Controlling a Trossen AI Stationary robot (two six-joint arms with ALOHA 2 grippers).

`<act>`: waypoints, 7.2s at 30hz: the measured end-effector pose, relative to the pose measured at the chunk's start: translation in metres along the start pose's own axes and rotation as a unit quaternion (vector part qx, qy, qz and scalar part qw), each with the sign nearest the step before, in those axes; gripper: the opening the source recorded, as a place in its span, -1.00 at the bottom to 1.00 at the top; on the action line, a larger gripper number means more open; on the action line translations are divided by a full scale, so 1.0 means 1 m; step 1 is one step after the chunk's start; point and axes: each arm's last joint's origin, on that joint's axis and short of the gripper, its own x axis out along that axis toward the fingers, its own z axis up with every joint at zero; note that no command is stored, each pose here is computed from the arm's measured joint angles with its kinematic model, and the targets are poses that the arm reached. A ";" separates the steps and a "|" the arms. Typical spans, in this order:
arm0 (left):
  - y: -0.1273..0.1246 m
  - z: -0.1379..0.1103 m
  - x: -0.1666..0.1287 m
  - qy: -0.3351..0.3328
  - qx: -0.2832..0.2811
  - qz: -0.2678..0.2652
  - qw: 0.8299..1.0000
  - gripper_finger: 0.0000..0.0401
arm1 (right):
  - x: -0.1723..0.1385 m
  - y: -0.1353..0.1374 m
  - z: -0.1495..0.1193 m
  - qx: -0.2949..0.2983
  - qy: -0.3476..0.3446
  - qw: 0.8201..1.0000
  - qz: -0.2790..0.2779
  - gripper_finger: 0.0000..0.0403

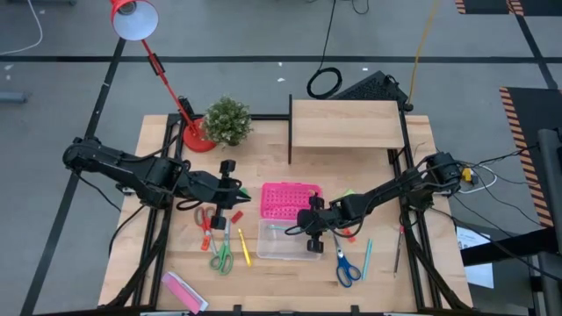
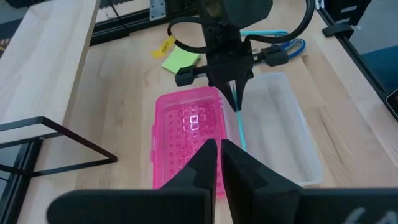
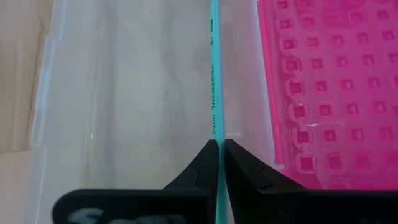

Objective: Pack school essentials
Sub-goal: Put the light blue pencil into the pink supply box, then put the light blue pen into the pink supply box

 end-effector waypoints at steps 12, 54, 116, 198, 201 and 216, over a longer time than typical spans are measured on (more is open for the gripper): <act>0.000 0.000 0.000 0.000 0.000 0.000 1.000 -0.87 | 0.000 0.000 0.001 -0.022 -0.010 1.000 -0.016 -0.87; 0.000 0.001 0.000 -0.005 -0.053 0.002 0.999 -0.87 | -0.101 0.035 -0.037 0.074 0.059 0.995 -0.033 -0.34; -0.002 -0.003 0.000 0.013 0.005 -0.013 1.000 -0.87 | -0.077 0.093 -0.126 0.576 0.193 0.762 -0.226 -0.30; -0.002 -0.002 0.000 0.009 -0.009 -0.013 1.000 -0.87 | -0.068 0.068 -0.030 0.285 -0.075 0.956 -0.015 -0.82; -0.002 -0.002 0.000 0.009 -0.009 -0.013 1.000 -0.87 | -0.064 0.057 -0.016 0.260 -0.076 0.963 0.011 -0.82; -0.002 -0.002 0.000 0.009 -0.010 -0.012 1.000 -0.87 | -0.054 0.002 0.024 0.105 -0.115 0.988 0.003 -0.82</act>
